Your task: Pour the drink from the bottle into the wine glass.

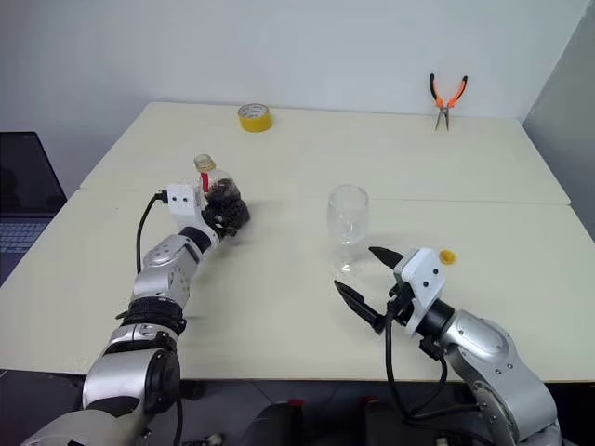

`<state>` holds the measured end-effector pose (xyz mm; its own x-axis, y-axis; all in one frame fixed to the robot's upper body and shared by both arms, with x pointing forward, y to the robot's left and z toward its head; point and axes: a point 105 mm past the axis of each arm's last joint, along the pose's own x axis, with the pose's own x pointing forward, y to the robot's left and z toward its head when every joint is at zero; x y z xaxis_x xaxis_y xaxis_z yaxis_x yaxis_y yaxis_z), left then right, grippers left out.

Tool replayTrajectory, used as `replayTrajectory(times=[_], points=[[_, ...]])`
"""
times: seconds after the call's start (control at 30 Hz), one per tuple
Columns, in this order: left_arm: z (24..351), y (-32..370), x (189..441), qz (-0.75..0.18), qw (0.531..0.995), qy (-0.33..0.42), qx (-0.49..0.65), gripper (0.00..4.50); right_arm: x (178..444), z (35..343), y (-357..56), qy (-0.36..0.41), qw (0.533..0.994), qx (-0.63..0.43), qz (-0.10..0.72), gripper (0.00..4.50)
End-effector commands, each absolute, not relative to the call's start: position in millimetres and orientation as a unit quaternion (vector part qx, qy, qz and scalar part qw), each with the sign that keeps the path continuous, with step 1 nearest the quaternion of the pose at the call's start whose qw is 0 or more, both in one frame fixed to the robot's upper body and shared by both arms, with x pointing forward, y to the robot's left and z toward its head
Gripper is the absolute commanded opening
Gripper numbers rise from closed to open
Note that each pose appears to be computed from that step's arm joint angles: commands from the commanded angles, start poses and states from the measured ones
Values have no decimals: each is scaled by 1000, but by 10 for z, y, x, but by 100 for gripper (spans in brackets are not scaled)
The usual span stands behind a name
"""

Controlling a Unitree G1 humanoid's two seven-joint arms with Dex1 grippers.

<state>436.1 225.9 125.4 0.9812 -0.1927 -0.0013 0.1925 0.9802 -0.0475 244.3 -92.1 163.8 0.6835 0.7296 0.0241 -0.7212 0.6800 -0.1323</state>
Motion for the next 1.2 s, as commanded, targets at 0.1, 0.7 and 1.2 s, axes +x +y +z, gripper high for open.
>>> replayTrajectory(times=[0.1,0.7,1.2], points=[[1603,2224,4396,-116,992,-47,34,102,2439,1764,-959,-70,920,-64,379,450],[2278,1204,4081,-267,899,-193,288,77,2519,2014,-958,-88,932,-55,348,450],[2425,737,4118,-323,790,-283,437,75,2699,2094,-907,-94,941,-72,317,450]])
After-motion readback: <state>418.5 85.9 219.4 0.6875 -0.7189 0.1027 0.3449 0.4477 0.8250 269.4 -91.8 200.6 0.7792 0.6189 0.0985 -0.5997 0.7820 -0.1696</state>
